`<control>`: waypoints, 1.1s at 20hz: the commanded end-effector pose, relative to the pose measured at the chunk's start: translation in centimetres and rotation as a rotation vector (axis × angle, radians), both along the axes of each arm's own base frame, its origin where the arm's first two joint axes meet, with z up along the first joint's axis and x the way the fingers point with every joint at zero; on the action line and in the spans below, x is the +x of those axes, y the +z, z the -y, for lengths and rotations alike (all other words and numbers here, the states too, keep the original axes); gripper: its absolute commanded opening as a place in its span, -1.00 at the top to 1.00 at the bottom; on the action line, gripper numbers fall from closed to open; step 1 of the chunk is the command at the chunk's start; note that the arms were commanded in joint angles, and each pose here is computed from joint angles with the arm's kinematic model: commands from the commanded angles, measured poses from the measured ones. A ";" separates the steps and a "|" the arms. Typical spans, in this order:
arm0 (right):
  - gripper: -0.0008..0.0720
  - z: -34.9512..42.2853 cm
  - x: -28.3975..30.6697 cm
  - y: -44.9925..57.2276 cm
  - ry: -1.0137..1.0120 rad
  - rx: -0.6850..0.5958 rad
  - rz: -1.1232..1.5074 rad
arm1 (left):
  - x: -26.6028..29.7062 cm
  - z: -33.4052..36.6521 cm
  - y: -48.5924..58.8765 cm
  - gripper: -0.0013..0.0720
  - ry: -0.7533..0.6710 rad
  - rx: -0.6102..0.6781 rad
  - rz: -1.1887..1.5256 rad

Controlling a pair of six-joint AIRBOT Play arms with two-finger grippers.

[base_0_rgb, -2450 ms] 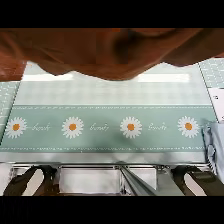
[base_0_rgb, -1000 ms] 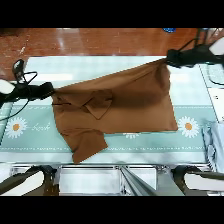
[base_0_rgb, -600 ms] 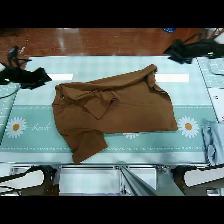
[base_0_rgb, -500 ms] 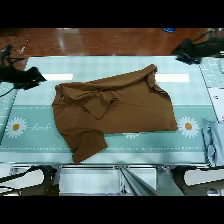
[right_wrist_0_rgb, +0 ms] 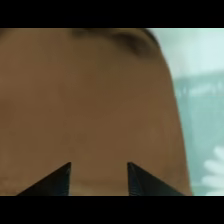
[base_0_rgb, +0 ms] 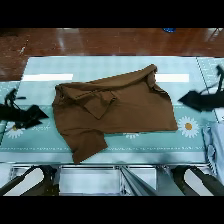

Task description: Fold the shirts.

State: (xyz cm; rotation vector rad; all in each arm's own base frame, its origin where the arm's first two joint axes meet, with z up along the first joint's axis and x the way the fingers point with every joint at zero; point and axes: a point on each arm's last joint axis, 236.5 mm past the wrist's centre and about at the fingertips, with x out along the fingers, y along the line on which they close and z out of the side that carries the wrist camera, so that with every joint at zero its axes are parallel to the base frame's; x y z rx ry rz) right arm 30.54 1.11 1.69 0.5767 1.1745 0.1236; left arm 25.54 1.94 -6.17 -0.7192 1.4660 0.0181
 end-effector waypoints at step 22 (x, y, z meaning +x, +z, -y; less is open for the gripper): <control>-0.14 1.2 -9.9 -11.0 -0.291 0.185 -0.378 | -1.2 10.6 -4.1 0.89 -0.117 -0.253 -0.015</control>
